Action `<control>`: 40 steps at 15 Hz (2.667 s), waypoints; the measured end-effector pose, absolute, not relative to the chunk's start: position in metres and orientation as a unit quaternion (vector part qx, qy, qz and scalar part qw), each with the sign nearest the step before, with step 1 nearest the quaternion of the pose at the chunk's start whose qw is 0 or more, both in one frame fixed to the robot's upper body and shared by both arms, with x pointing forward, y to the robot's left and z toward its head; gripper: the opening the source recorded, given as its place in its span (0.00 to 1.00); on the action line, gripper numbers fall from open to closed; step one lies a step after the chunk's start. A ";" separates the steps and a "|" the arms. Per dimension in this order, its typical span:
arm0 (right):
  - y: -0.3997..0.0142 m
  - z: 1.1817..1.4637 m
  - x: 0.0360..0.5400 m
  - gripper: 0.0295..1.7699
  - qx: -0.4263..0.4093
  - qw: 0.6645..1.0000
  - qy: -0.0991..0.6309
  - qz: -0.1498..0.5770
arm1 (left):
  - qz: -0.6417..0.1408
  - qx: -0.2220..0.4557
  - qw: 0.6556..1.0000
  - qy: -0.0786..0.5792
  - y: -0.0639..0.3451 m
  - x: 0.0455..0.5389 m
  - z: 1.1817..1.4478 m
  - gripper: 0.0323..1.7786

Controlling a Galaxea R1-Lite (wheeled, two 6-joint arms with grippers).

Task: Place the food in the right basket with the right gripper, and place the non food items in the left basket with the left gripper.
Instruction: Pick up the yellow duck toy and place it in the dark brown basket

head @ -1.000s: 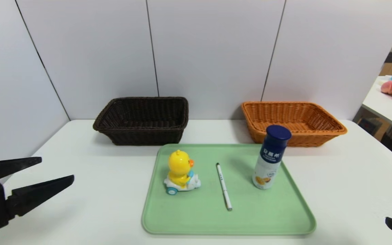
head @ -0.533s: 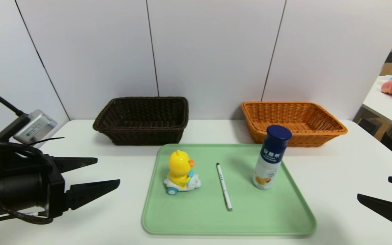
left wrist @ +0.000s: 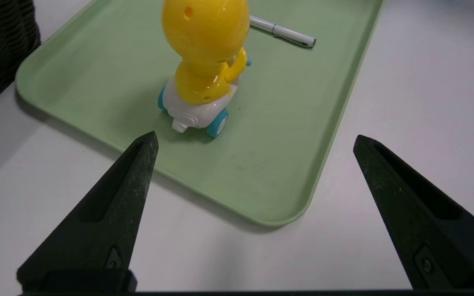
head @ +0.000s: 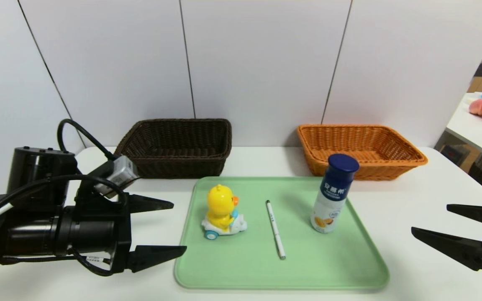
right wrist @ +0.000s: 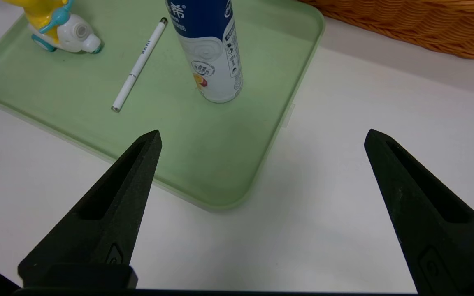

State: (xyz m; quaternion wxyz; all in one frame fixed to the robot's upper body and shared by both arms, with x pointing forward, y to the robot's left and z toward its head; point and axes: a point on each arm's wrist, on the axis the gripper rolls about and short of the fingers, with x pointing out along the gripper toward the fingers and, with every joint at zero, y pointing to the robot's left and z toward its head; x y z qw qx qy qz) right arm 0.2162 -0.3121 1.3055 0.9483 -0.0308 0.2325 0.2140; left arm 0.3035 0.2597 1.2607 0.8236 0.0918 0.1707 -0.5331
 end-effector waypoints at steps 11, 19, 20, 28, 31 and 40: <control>-0.309 1.301 0.225 0.96 -0.030 0.943 0.251 0.218 | -0.598 0.137 0.780 0.123 0.245 0.370 1.233 0.95; -0.309 1.301 0.226 0.96 -0.029 0.942 0.253 0.217 | -0.624 0.134 0.758 0.133 0.217 0.391 1.202 0.95; -0.310 1.300 0.226 0.96 -0.029 0.942 0.253 0.216 | -0.626 0.136 0.758 0.127 0.214 0.393 1.200 0.95; -0.310 1.300 0.225 0.97 -0.028 0.943 0.254 0.215 | -0.638 0.110 0.752 0.124 0.191 0.399 1.191 0.95; -0.310 1.300 0.224 0.97 -0.028 0.943 0.253 0.214 | -0.642 0.110 0.750 0.116 0.184 0.400 1.188 0.95; -0.311 1.300 0.223 0.97 -0.026 0.944 0.252 0.212 | -0.643 0.111 0.749 0.118 0.181 0.401 1.186 0.77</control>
